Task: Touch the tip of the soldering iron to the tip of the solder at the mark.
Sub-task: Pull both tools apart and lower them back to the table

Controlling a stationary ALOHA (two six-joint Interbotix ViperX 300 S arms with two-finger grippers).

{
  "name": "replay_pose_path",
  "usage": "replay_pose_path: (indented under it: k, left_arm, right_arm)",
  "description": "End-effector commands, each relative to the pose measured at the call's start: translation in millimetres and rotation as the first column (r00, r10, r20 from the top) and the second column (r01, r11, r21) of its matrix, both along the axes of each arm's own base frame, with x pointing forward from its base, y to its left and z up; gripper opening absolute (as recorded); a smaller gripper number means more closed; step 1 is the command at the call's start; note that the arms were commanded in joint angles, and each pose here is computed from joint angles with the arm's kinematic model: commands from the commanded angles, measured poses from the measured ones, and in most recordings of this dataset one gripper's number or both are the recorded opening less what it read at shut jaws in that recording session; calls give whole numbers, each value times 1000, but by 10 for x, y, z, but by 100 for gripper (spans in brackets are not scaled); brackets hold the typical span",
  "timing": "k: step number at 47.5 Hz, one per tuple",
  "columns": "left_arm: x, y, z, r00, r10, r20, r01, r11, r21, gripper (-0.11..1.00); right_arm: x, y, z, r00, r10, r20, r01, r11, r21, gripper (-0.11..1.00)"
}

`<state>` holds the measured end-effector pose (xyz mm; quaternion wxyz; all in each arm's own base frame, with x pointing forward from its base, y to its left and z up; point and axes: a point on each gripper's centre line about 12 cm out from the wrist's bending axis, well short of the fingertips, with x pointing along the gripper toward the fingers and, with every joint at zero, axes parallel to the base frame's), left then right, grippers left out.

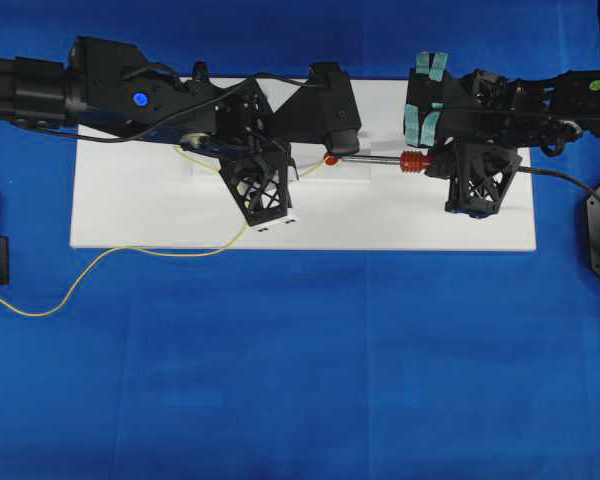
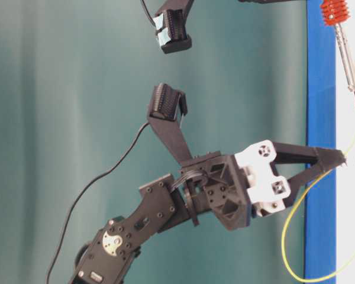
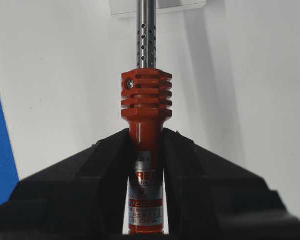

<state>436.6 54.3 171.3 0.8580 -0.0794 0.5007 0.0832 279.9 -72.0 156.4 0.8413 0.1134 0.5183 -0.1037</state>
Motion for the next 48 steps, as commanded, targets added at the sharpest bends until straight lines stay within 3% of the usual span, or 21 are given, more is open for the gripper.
replay_pose_path:
  k: [1, 11, 23, 38, 48]
  left_arm:
    - [-66, -6, 352, 997, -2, 82, 1, 1000, 13, 3]
    - [-404, -49, 537, 992, 6, 125, -8, 1000, 11, 3]
    - [-762, -106, 464, 979, 11, 204, -14, 1000, 12, 3]
    - [-853, -112, 442, 975, 11, 220, -14, 1000, 14, 3]
    - [-901, -118, 430, 975, 12, 221, -15, 1000, 13, 3]
  right_arm:
    - [44, -29, 72, 1000, -2, 27, 2, 1000, -12, 6]
    - [51, -38, 79, 999, 1, 38, 0, 1000, -23, 6]
    - [58, -41, 85, 999, 2, 42, -1, 1000, -25, 6]
    - [17, -25, 191, 997, 2, 77, 0, 999, -35, 6]
    - [-232, 12, 415, 985, -8, 170, 18, 998, -63, 6]
